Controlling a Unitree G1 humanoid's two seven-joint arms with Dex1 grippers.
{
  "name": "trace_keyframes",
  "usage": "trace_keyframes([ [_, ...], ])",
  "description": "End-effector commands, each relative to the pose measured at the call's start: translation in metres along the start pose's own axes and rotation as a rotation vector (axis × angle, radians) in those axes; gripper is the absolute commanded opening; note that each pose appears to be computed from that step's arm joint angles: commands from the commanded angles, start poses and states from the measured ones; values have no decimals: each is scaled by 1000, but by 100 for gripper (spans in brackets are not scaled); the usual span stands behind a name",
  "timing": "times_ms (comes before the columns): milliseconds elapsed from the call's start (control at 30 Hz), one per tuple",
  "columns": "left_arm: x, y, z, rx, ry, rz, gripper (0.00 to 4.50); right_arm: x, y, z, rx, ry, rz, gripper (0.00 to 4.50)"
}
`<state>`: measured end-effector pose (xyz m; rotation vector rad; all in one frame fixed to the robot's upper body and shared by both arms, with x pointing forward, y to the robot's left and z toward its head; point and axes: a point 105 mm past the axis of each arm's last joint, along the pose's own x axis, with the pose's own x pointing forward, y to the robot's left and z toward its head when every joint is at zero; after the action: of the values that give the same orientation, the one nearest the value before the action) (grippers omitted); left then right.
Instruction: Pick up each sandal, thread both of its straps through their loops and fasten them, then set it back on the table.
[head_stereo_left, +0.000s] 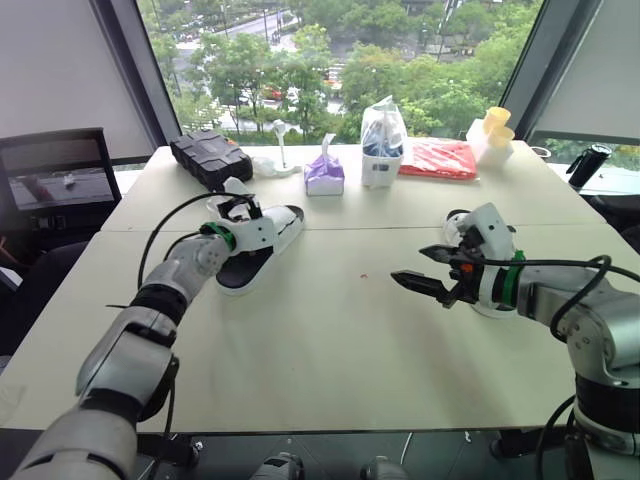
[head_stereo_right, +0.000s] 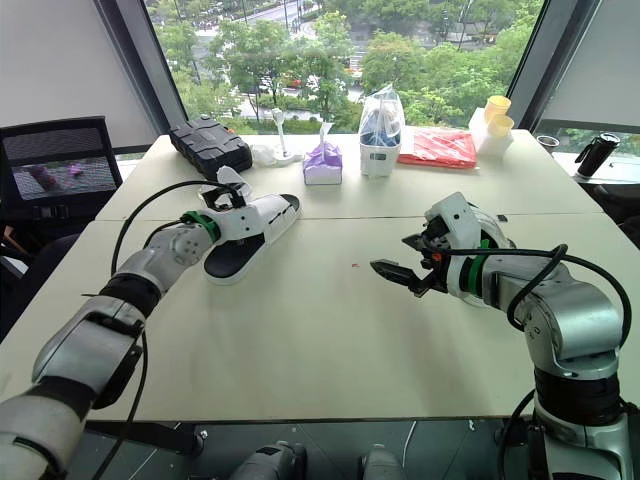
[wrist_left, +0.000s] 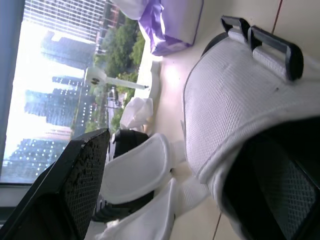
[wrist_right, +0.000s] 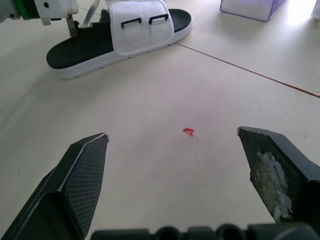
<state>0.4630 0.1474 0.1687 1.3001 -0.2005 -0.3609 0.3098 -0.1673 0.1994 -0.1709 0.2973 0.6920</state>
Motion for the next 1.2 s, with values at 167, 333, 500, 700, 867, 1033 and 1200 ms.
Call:
trace_keyframes([
  [167, 15, -11, 8, 96, 63, 48, 312, -5, 0, 4, -48, -20, -69, 450],
  [333, 16, -19, 6, 84, 102, 45, 48, -6, -2, 2, -46, -19, -97, 450],
  [500, 17, -16, 9, 79, 87, 65, 2, -6, -3, 2, -50, -21, -110, 450],
  [700, 17, -4, 47, 192, -147, 125, 2, -6, -5, 2, -60, -19, -115, 450],
  [867, -8, -17, 103, 332, -582, 84, 2, -15, -20, 2, -85, -7, -157, 450],
  [1033, -40, -33, 129, 419, -889, -13, 2, -25, -32, -1, -111, 20, -184, 450],
  [1200, -66, -43, 142, 382, -1081, -119, 2, -31, -39, 4, -115, 6, -203, 450],
])
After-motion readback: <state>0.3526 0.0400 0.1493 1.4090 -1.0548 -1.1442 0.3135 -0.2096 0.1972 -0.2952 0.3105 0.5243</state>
